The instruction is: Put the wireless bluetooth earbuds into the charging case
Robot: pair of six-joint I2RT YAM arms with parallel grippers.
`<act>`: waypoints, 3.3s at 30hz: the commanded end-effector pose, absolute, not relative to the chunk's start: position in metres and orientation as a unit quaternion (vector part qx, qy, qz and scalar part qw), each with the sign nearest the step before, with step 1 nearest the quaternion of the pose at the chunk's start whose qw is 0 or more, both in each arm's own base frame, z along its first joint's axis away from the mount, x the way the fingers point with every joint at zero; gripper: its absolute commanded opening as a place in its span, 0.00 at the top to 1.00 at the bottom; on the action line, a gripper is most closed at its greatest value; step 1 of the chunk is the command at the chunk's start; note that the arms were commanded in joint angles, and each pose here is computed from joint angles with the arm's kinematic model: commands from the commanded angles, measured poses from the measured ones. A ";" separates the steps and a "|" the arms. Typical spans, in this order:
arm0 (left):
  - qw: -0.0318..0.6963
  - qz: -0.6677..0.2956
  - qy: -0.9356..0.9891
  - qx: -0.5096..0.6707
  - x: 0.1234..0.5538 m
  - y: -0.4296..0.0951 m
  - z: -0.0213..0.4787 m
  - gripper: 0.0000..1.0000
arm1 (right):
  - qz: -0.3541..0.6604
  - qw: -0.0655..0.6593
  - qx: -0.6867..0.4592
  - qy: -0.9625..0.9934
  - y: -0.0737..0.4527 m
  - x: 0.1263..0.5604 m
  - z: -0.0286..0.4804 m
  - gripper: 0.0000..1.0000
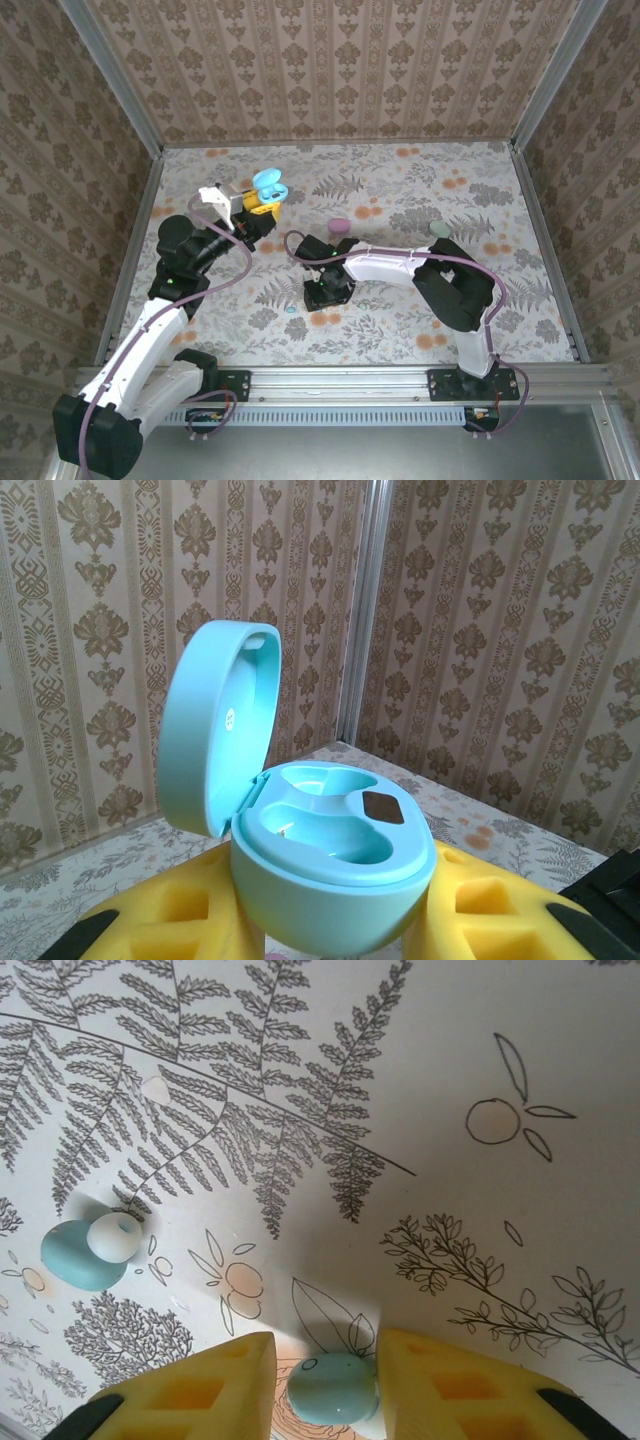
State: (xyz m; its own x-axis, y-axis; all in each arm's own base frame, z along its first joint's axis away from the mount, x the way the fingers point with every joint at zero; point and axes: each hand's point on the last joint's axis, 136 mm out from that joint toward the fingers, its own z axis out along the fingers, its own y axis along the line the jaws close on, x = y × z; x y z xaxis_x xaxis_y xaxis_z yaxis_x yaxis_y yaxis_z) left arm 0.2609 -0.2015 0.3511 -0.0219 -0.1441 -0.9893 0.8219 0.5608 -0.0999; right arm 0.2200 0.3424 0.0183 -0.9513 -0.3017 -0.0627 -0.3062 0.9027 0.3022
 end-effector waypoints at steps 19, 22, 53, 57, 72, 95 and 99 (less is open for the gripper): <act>0.662 -0.374 0.580 0.292 0.254 -0.203 0.374 0.71 | 0.117 0.071 0.106 0.985 0.257 0.227 0.016 0.68; 0.661 -0.374 0.581 0.292 0.256 -0.204 0.373 0.71 | 0.161 0.058 0.081 0.982 0.267 0.223 0.022 0.61; 0.658 -0.382 0.577 0.296 0.254 -0.210 0.374 0.71 | 0.203 -0.005 -0.013 0.979 0.317 0.194 0.031 0.64; 0.659 -0.381 0.576 0.297 0.254 -0.210 0.374 0.71 | 0.196 -0.011 -0.021 0.980 0.320 0.187 0.030 0.65; 0.659 -0.382 0.575 0.297 0.254 -0.210 0.373 0.71 | 0.159 -0.023 -0.022 0.987 0.293 0.164 0.032 0.66; 0.669 -0.361 0.583 0.286 0.255 -0.202 0.371 0.71 | 0.096 0.074 -0.510 0.852 0.306 0.166 0.062 0.61; 0.671 -0.359 0.590 0.271 0.258 -0.193 0.369 0.72 | 0.134 0.075 -0.608 0.779 0.310 0.149 0.060 0.60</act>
State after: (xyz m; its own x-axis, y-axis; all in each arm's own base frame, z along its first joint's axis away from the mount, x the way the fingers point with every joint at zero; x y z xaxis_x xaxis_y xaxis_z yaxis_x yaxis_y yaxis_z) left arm 0.2593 -0.2018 0.3540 -0.0074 -0.1435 -0.9896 0.8159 0.5713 -0.0890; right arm 0.1636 0.3137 0.0588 -0.5051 -0.8280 -0.2435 -0.8630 0.4879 0.1308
